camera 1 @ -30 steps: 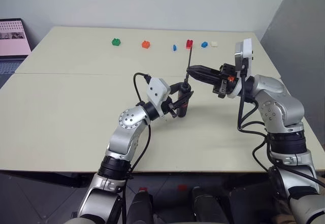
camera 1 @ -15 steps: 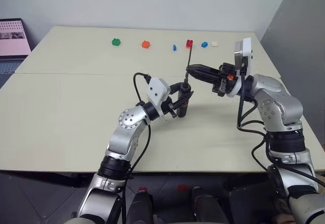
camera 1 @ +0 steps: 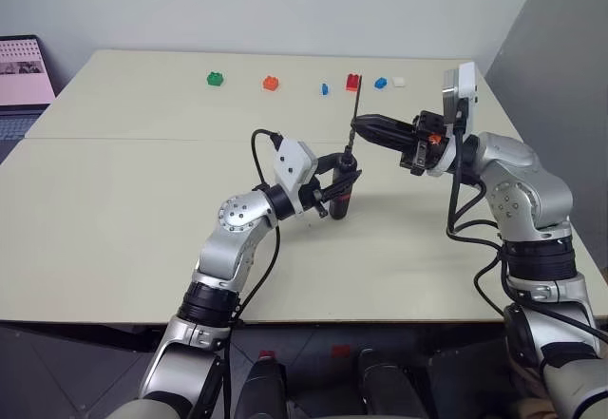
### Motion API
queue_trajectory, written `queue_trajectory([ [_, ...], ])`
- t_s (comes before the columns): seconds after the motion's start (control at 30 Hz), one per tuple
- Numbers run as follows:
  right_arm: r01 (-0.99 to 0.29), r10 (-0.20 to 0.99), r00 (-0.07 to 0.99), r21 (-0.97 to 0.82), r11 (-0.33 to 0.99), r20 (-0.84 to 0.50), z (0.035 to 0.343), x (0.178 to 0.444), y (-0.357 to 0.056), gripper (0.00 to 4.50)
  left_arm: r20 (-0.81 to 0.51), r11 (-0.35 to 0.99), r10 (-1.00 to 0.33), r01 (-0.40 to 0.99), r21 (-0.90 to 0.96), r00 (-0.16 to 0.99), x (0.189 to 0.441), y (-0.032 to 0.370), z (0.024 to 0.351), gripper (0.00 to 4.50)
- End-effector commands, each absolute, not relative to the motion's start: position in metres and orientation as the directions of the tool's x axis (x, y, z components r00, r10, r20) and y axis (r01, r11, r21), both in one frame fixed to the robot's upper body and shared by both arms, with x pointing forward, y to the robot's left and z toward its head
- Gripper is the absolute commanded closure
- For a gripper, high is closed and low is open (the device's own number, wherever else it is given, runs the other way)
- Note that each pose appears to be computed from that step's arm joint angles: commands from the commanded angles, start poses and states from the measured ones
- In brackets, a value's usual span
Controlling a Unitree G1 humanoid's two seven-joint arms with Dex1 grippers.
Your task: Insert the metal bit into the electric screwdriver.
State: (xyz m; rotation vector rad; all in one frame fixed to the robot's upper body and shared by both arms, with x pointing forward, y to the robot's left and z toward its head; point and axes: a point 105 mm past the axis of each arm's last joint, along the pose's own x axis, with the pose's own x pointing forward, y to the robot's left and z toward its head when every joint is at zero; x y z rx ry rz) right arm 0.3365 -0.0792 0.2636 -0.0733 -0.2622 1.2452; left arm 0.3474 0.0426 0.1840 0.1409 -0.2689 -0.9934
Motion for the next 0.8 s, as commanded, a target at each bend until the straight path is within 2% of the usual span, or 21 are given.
queue_trajectory([
  [0.03, -0.909, 0.941, 0.284, -0.261, 0.326, 0.184, 0.278, 0.336, -0.079, 4.5, 0.168, 0.546, -0.838, 0.801, 0.248, 0.519, 0.349, 0.044, 0.189, 2.86],
  [0.8, -0.925, 0.949, 0.24, -0.25, 0.287, 0.202, 0.281, 0.326, -0.076, 4.5, 0.156, 0.541, -0.841, 0.804, 0.245, 0.518, 0.348, 0.044, 0.185, 2.86],
])
